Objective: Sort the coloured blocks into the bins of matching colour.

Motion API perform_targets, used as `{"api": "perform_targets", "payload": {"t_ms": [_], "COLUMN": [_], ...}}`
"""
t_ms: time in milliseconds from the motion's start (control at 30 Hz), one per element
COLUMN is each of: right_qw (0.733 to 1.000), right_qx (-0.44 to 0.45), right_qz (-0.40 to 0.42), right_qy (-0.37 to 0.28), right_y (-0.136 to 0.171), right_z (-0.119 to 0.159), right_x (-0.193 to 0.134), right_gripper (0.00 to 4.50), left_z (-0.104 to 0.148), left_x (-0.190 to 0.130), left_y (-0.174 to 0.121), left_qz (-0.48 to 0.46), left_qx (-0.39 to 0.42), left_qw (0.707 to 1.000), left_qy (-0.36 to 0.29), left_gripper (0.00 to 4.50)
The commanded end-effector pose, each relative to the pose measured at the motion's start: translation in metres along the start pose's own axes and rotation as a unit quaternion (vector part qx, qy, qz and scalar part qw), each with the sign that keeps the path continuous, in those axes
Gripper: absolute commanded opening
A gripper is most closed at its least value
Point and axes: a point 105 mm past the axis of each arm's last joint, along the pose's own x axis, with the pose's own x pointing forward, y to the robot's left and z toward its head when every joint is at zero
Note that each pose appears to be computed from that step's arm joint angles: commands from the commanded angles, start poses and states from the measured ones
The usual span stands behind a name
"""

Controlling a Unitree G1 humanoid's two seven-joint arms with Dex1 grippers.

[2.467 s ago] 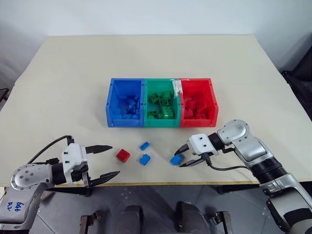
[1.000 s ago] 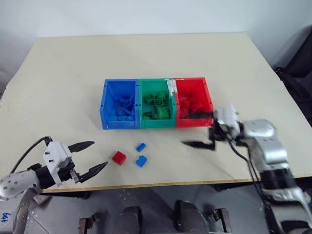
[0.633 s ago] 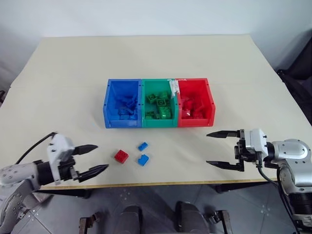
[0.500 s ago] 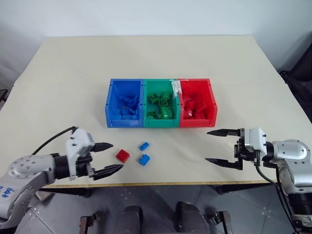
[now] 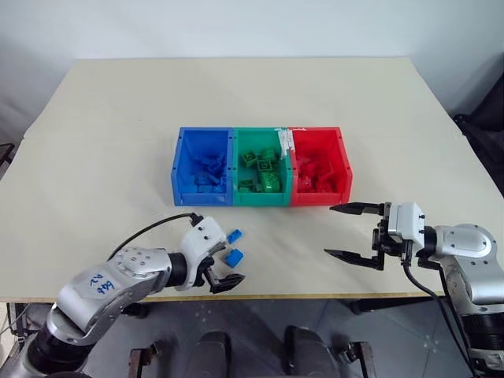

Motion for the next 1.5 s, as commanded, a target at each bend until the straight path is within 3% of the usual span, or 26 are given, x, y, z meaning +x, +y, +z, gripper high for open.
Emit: {"api": "perform_targets", "payload": {"t_ms": [33,300,533,933,1100,1267,1500], "right_qw": [1.0,1.0,1.0,1.0,1.0,0.996,0.973], "right_qx": [-0.011,-0.002,0.0,0.004,0.007,0.025,0.048], "right_qz": [-0.01,-0.017,-0.021,-0.022,-0.026,-0.079,-0.186], "right_qy": [-0.004,0.001,-0.002,-0.006,-0.004,-0.033,-0.124], "right_y": [0.0,0.004,0.004,0.004,0.006,0.006,-0.001], "right_z": [0.008,0.006,0.007,0.007,0.007,0.016,0.047], "right_x": [-0.006,-0.013,-0.011,-0.008,-0.01,-0.017,-0.027], "right_gripper": [4.48,4.48,4.48,4.5,4.5,4.5,4.5], "left_z": [-0.003,-0.013,-0.008,0.001,0.012,0.042,0.079], "left_x": [0.005,0.003,0.002,0.002,-0.006,-0.043,-0.071], "left_y": [0.0,-0.002,0.009,0.014,0.013,0.01,0.068], "left_qz": [0.006,-0.013,0.014,0.022,0.002,-0.07,0.032], "left_qx": [0.003,0.013,0.028,0.046,0.05,0.13,0.134], "left_qw": [1.0,0.999,0.999,0.999,0.997,0.971,0.934], "left_qy": [0.007,0.033,0.013,-0.013,-0.054,-0.19,-0.33], "left_gripper": [4.5,4.5,4.5,0.72,0.71,0.71,0.71]}}
